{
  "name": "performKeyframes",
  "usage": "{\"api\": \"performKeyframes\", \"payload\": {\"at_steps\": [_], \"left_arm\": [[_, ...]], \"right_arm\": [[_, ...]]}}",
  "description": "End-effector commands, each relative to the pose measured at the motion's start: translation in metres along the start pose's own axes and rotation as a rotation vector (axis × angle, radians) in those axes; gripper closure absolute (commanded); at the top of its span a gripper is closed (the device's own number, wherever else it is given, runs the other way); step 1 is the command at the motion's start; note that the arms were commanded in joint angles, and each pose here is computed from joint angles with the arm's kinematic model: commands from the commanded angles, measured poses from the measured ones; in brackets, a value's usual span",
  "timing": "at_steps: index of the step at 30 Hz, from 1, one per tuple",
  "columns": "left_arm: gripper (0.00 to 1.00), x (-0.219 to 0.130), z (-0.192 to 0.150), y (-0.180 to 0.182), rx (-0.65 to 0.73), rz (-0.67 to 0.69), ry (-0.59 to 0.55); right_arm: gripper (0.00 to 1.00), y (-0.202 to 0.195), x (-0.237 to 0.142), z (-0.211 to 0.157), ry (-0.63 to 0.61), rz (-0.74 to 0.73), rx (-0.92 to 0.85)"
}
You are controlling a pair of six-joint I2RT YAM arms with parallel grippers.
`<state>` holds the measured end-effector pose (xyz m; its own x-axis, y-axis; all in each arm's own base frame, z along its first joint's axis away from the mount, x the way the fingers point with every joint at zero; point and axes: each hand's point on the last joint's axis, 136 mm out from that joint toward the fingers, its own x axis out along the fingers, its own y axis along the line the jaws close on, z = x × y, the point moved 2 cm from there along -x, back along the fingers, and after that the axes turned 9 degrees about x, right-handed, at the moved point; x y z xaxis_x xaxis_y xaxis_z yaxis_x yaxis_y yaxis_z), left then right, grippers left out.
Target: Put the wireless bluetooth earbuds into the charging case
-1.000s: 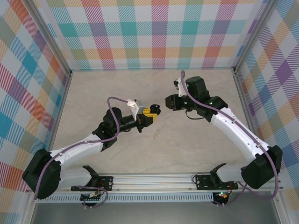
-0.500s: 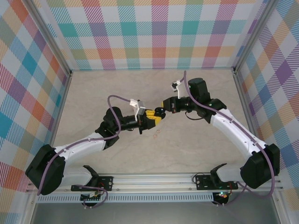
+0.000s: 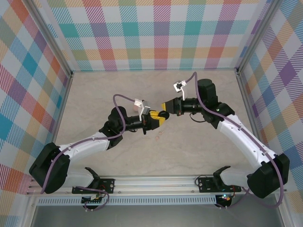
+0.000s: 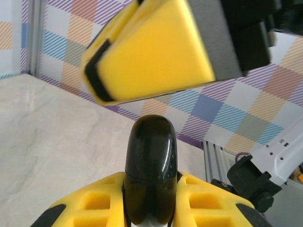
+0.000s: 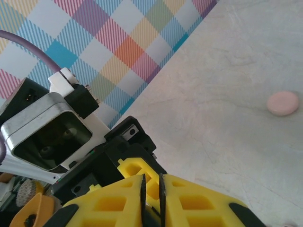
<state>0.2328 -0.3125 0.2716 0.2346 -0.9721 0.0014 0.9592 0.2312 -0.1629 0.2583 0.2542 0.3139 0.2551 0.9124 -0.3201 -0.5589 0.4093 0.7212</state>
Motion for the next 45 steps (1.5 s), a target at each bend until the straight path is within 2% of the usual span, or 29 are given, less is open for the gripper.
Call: {"api": "performKeyframes", "payload": {"at_steps": [1, 3, 6, 10, 15, 21, 26, 45], "left_arm": [[0.88, 0.006, 0.009, 0.010, -0.027, 0.072, 0.004], [0.87, 0.009, 0.004, 0.022, -0.071, 0.130, 0.035], [0.87, 0.015, -0.005, 0.041, -0.141, 0.192, 0.077], [0.87, 0.019, -0.021, 0.073, -0.248, 0.296, 0.109], [0.88, 0.027, -0.044, 0.115, -0.343, 0.418, 0.221], [0.85, 0.044, -0.073, 0.158, -0.472, 0.487, 0.408], [0.87, 0.059, -0.094, 0.186, -0.508, 0.484, 0.482], [0.87, 0.080, -0.149, 0.268, -0.689, 0.525, 0.547]], "right_arm": [[0.80, -0.024, -0.007, 0.008, -0.049, -0.187, 0.013], [0.79, -0.043, -0.014, 0.010, -0.087, -0.321, 0.038], [0.78, -0.061, -0.025, 0.010, -0.129, -0.447, 0.052], [0.77, -0.078, -0.036, 0.005, -0.153, -0.562, 0.076], [0.76, -0.092, -0.044, -0.007, -0.141, -0.650, 0.093], [0.76, -0.104, -0.042, -0.023, -0.095, -0.671, 0.135], [0.75, -0.110, -0.039, -0.037, -0.063, -0.669, 0.160], [0.75, -0.110, -0.047, -0.053, -0.044, -0.681, 0.176]]}}
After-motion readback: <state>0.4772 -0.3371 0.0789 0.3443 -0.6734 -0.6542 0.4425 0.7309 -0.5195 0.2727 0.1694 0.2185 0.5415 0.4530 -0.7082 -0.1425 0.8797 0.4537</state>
